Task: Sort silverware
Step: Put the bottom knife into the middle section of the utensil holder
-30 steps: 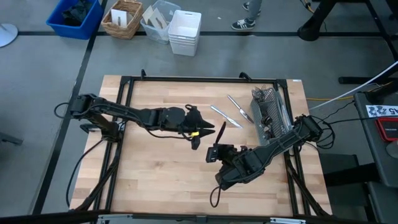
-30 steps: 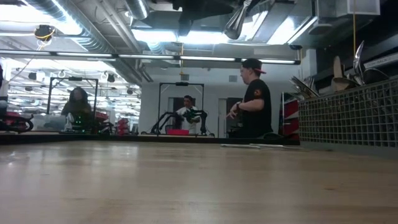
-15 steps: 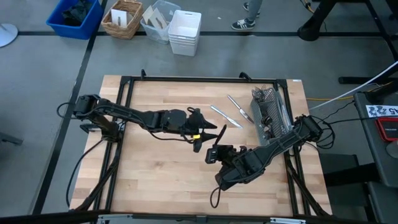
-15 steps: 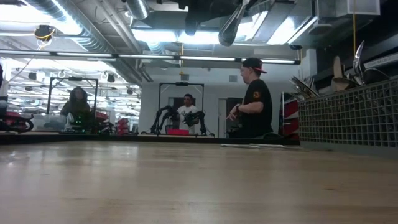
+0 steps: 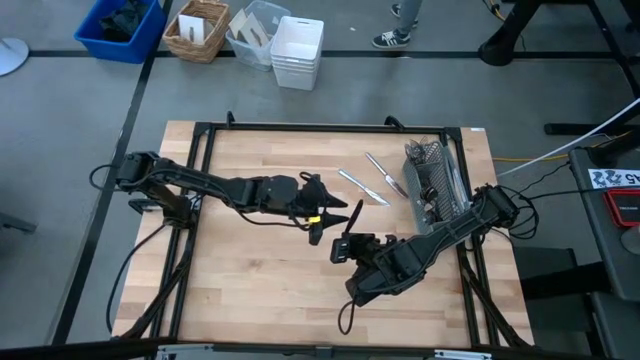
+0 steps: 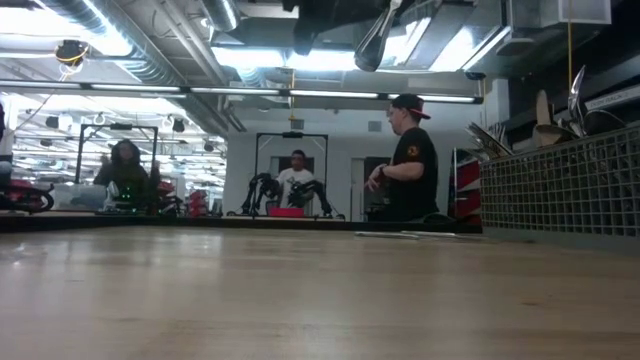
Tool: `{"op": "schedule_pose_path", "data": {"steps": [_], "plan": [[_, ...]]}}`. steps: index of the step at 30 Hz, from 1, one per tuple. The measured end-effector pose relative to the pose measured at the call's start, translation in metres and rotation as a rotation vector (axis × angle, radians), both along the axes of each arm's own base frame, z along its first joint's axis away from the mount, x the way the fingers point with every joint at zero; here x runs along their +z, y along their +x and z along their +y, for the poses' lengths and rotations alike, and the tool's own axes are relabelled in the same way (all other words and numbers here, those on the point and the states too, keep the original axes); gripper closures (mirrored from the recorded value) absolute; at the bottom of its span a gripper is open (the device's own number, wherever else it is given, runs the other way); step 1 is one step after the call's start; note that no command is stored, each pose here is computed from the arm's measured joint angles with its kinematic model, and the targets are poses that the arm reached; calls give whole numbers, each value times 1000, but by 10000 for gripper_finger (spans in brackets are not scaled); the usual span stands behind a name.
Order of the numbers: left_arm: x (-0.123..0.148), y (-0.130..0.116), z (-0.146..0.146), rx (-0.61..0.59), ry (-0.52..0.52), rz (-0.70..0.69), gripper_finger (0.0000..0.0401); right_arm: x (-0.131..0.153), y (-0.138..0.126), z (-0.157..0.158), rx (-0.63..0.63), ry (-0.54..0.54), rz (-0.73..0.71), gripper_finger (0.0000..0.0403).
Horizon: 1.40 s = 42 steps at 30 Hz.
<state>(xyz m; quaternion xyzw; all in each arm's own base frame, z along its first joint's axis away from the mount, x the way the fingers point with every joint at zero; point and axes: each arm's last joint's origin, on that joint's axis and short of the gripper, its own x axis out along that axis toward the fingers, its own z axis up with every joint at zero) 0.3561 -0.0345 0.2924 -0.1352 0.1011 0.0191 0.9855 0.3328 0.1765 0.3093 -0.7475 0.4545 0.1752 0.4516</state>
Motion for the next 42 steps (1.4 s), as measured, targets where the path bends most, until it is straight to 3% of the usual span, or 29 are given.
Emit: {"op": "schedule_pose_path", "data": {"steps": [7,34,42], "plan": [[-1,0,-4,-47,-49,9,219,0,0,0,0,0,0,370],[-1,1,-11,-82,-40,-16,220,2,7,4,51,4,-40,372],[-4,0,-11,-81,-36,17,270,3,7,4,15,17,-71,371]]}}
